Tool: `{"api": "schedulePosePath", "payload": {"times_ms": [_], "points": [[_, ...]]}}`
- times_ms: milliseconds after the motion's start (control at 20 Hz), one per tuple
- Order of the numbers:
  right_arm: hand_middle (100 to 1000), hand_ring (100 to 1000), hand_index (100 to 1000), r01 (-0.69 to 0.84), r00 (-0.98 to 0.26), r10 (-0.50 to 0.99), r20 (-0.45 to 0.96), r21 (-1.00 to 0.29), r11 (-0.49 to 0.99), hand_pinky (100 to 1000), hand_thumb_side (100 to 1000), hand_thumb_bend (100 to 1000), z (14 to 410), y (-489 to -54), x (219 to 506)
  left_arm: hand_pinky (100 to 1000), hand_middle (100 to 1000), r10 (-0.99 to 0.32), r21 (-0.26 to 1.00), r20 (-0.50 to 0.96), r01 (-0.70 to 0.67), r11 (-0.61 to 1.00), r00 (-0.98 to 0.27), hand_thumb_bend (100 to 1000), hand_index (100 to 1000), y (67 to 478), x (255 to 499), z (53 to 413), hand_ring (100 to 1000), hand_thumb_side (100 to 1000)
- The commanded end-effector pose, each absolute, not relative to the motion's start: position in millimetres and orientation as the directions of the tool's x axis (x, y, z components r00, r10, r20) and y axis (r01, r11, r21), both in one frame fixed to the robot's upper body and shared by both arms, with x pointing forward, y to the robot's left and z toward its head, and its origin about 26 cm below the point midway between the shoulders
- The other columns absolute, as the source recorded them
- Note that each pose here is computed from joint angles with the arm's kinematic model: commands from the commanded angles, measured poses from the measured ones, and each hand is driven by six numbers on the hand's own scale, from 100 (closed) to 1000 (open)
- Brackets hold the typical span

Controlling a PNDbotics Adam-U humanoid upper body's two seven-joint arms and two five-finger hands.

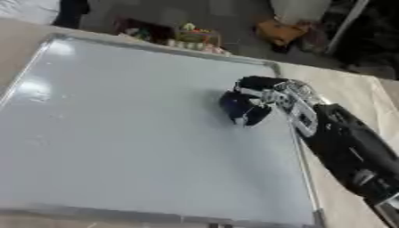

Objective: Wipe the whiteboard clean with a brush.

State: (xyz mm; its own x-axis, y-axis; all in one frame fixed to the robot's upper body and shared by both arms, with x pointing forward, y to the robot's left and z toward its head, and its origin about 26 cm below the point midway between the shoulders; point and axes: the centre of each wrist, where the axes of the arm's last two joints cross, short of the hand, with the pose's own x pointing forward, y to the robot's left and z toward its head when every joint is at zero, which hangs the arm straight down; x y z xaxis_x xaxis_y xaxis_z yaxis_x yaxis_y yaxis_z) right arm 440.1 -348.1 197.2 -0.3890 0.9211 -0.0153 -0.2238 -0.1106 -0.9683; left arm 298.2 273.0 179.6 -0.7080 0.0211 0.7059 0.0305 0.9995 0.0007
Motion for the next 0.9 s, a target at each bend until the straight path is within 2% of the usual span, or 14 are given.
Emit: {"api": "schedulePosePath", "payload": {"times_ms": [50, 900], "points": [[224, 560, 373, -0.191, -0.317, 0.946, -0.061, -0.973, -0.127, 666, 216, 100, 208, -370, 440, 430, 417, 0.016, 0.006, 0.69, 0.028, 1.0, -0.724, 100, 617, 273, 296, 185, 474, 959], [231, 570, 368, -0.133, -0.122, 0.984, -0.129, -0.98, -0.145, 653, 243, 100, 192, -405, 448, 430, 416, 0.011, 0.012, 0.685, 0.027, 1.0, -0.728, 100, 616, 273, 296, 184, 474, 960]]}}
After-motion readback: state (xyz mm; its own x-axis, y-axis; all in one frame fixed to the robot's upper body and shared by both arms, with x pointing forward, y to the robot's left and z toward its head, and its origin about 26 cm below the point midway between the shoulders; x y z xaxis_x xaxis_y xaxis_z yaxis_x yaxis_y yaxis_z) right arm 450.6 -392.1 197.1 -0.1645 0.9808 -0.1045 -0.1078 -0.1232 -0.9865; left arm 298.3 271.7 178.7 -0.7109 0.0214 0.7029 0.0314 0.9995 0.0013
